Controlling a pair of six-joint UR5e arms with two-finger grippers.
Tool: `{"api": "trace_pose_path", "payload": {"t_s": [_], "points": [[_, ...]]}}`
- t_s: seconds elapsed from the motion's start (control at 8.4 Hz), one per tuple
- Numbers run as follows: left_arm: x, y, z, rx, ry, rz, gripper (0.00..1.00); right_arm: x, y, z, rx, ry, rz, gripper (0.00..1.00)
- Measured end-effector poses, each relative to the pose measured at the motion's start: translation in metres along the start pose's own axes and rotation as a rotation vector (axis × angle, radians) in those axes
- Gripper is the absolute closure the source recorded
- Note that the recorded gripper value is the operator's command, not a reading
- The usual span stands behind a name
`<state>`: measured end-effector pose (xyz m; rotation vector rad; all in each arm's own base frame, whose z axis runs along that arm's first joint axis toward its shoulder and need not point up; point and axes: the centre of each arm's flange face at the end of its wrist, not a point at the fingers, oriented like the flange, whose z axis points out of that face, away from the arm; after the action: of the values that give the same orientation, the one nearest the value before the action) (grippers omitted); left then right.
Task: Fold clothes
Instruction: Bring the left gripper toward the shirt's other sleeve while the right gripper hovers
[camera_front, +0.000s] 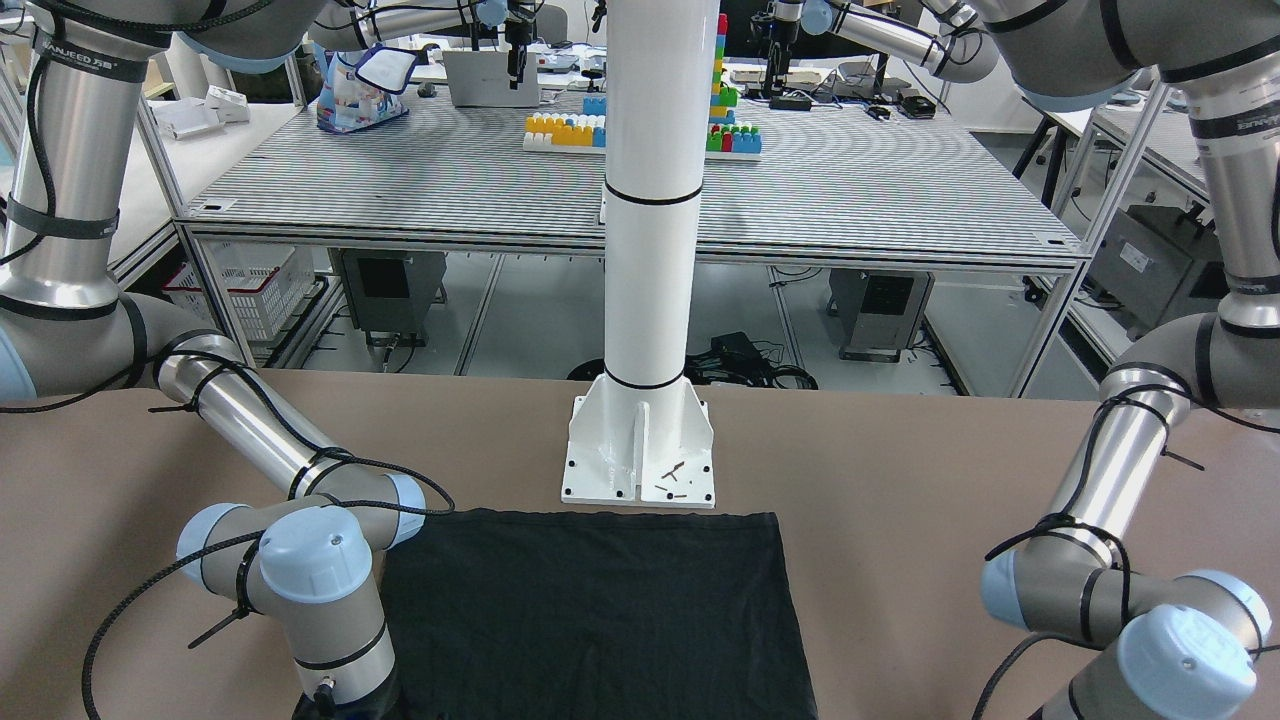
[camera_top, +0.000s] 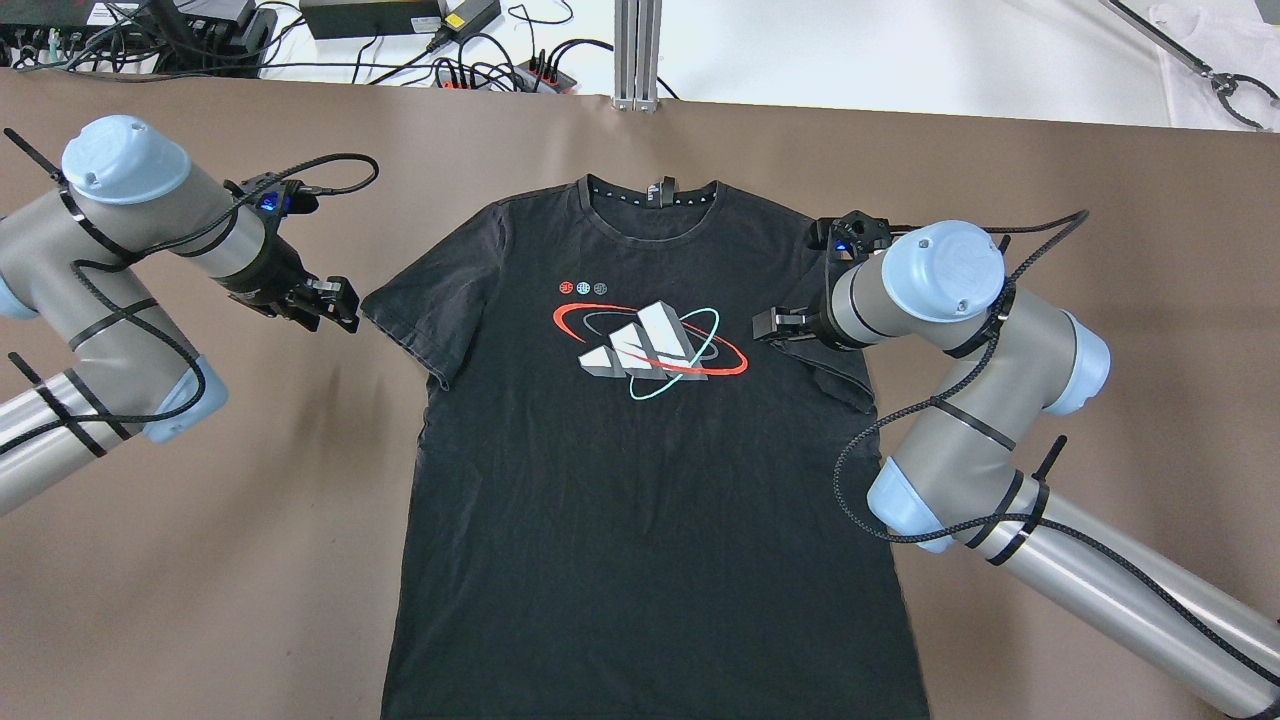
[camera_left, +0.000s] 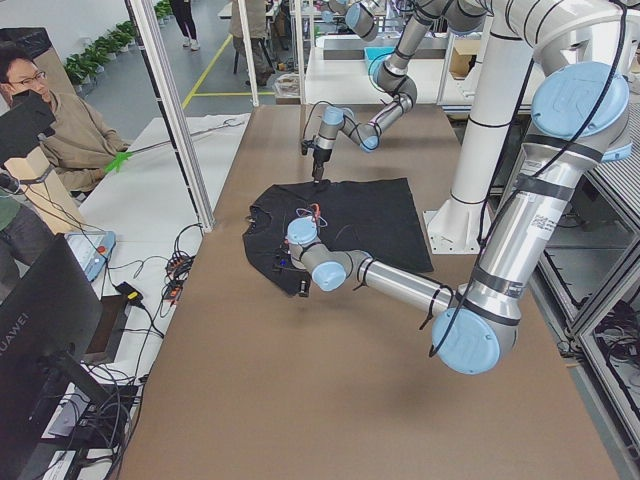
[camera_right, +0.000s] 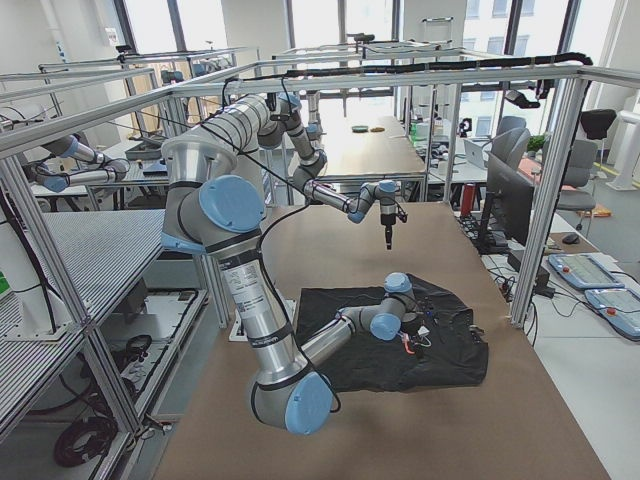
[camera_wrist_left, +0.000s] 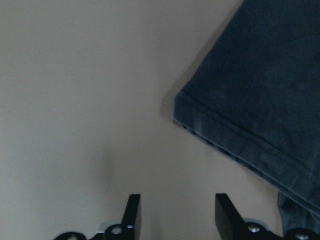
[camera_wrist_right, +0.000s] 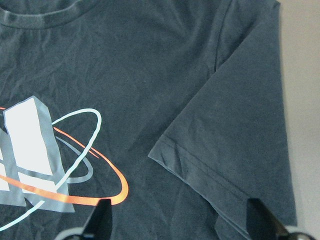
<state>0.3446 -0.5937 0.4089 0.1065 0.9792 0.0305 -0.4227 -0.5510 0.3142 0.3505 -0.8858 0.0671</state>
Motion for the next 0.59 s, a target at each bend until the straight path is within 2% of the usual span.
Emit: {"api": "trace_pose_path", "payload": {"t_s": [0.59], "points": [[0.003,-0.031,0.035,0.006,0.007,0.006,0.61,0.001,0.001,0.000,0.000,0.000,0.012,0.05]]}}
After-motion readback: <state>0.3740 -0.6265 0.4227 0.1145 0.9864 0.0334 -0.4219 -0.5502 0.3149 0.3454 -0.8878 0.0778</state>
